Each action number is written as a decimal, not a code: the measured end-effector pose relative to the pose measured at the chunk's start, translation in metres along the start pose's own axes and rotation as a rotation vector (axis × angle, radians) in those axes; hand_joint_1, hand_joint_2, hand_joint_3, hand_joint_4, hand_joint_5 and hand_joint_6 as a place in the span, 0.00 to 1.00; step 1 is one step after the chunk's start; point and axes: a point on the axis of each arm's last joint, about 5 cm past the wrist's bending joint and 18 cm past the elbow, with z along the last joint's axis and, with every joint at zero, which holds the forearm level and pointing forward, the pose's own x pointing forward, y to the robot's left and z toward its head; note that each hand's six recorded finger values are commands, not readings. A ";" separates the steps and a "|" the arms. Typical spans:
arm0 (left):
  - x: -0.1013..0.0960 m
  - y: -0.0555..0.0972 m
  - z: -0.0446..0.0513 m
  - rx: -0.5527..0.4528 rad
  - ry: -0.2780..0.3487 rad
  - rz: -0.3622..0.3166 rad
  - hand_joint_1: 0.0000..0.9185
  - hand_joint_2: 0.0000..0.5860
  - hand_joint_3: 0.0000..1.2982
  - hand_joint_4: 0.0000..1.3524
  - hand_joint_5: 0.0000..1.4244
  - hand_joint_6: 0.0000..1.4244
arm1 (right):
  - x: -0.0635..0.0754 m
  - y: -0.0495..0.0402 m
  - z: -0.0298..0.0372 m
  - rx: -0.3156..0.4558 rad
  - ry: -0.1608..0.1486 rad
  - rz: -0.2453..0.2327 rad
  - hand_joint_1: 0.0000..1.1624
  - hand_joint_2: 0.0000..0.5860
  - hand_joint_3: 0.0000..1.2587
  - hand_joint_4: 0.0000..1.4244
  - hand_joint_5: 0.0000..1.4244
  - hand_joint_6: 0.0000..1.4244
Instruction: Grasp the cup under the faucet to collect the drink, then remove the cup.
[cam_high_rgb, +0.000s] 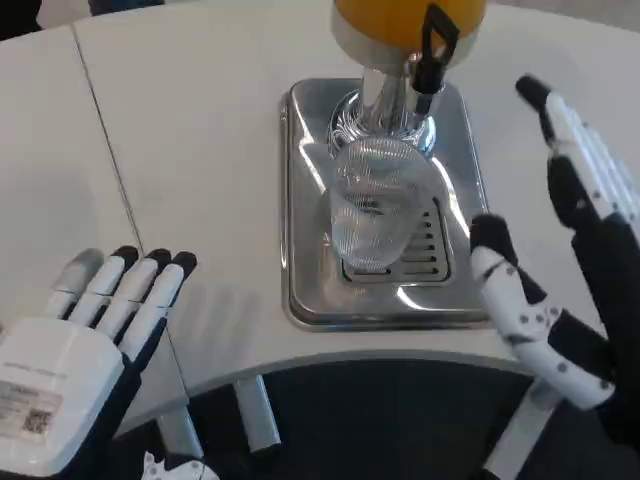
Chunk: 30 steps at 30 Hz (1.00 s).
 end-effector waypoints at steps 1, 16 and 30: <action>0.000 -0.001 0.0013 -0.010 0.000 -0.001 0.04 0.10 0.00 0.00 0.00 0.00 | 0.002 0.0008 0.0001 0.003 -0.007 -0.016 0.28 0.95 0.00 0.00 0.00 0.00; -0.013 -0.010 0.0192 -0.100 -0.028 -0.030 0.01 0.12 0.00 0.00 0.00 0.00 | 0.045 0.0266 -0.0115 0.164 -0.041 -0.078 0.22 0.88 0.00 0.00 0.00 0.00; -0.013 -0.008 0.0227 -0.110 -0.023 -0.010 0.00 0.12 0.00 0.00 0.00 0.00 | 0.087 0.0450 -0.0163 0.335 -0.058 -0.183 0.20 0.89 0.00 0.00 0.00 0.00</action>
